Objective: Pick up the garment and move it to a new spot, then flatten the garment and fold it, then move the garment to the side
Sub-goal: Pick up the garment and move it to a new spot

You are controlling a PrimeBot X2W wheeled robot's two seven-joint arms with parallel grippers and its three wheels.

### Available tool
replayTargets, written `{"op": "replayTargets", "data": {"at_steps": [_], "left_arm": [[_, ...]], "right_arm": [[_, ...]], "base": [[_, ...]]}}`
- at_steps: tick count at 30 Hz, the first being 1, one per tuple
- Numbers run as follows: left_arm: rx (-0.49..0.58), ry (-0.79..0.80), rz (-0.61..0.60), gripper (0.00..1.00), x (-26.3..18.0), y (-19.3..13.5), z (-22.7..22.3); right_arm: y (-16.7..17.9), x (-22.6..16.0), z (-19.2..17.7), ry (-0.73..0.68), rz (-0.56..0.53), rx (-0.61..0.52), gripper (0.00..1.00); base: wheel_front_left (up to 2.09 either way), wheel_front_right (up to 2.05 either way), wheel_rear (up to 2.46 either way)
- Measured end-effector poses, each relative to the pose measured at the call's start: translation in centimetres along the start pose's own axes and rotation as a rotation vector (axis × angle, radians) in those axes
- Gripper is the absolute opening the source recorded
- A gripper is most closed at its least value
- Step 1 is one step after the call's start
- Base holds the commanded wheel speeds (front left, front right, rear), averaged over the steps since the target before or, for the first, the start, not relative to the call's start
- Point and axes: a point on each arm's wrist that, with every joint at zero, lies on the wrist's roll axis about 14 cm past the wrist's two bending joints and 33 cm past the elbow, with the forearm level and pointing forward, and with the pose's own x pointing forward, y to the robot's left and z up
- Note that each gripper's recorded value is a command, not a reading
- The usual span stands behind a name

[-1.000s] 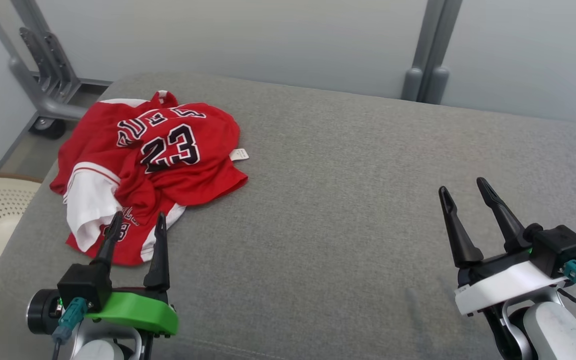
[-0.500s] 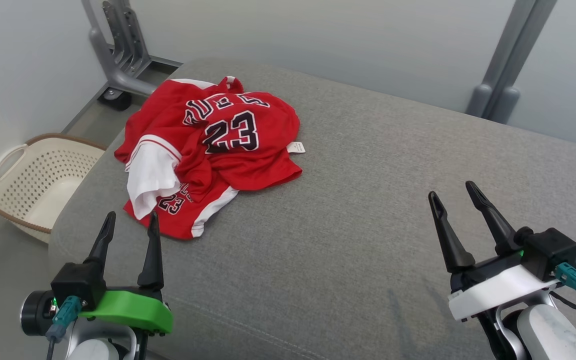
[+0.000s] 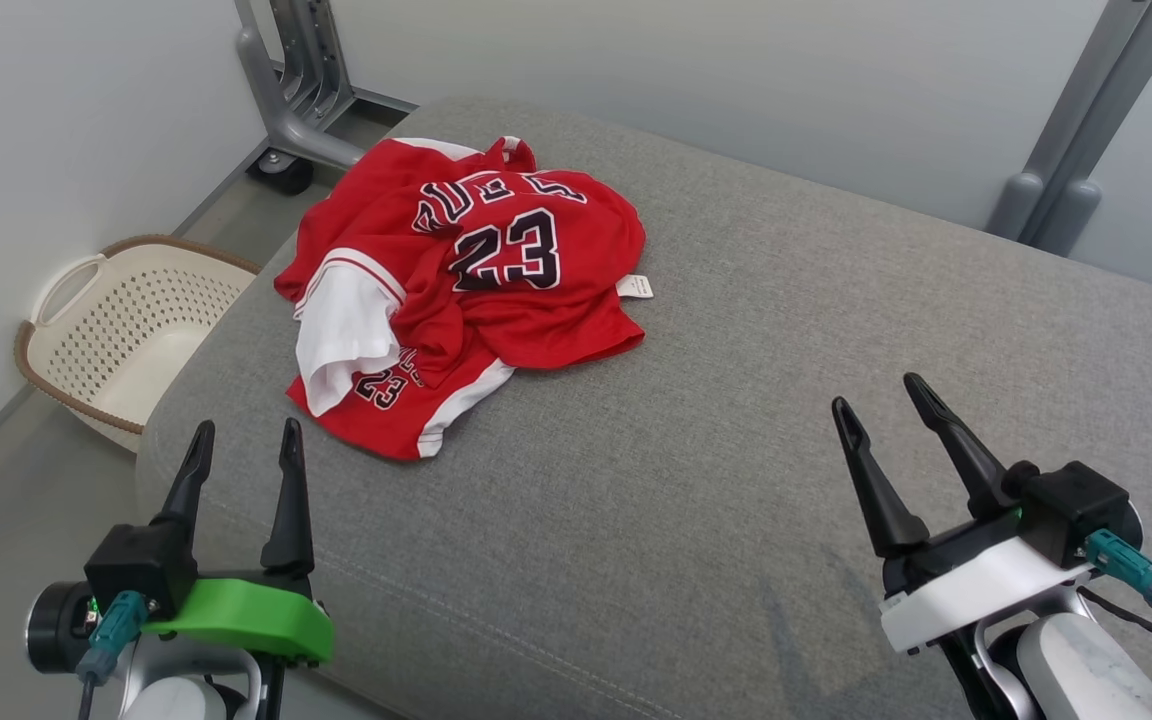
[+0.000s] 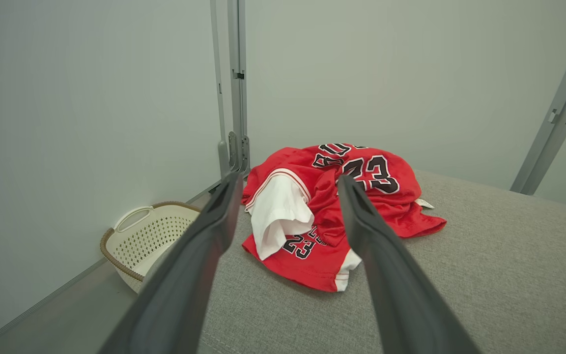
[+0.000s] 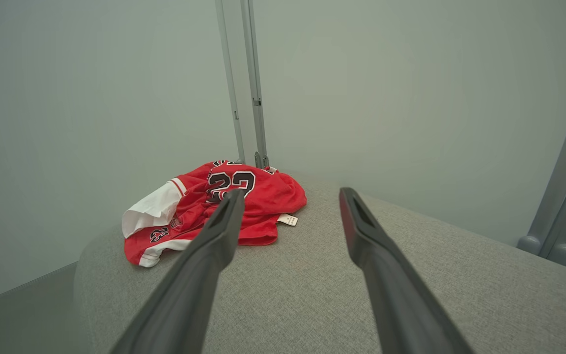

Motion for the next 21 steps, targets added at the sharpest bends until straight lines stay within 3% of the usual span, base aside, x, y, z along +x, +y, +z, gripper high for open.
{"op": "replayTargets", "data": {"at_steps": [11, 21], "left_arm": [[-0.007, 0.001, -0.018, 1.00, 1.0, -0.8, 0.3], [-0.028, 0.001, -0.083, 1.00, 5.2, -3.1, 1.3]], "right_arm": [[-0.4, -0.2, -0.1, -0.002, -0.010, -0.003, 1.00], [-2.3, -0.1, 0.7, -0.033, -0.046, -0.035, 1.00]], "base": [[0.00, 0.00, 0.00], [0.00, 0.00, 0.00]]}}
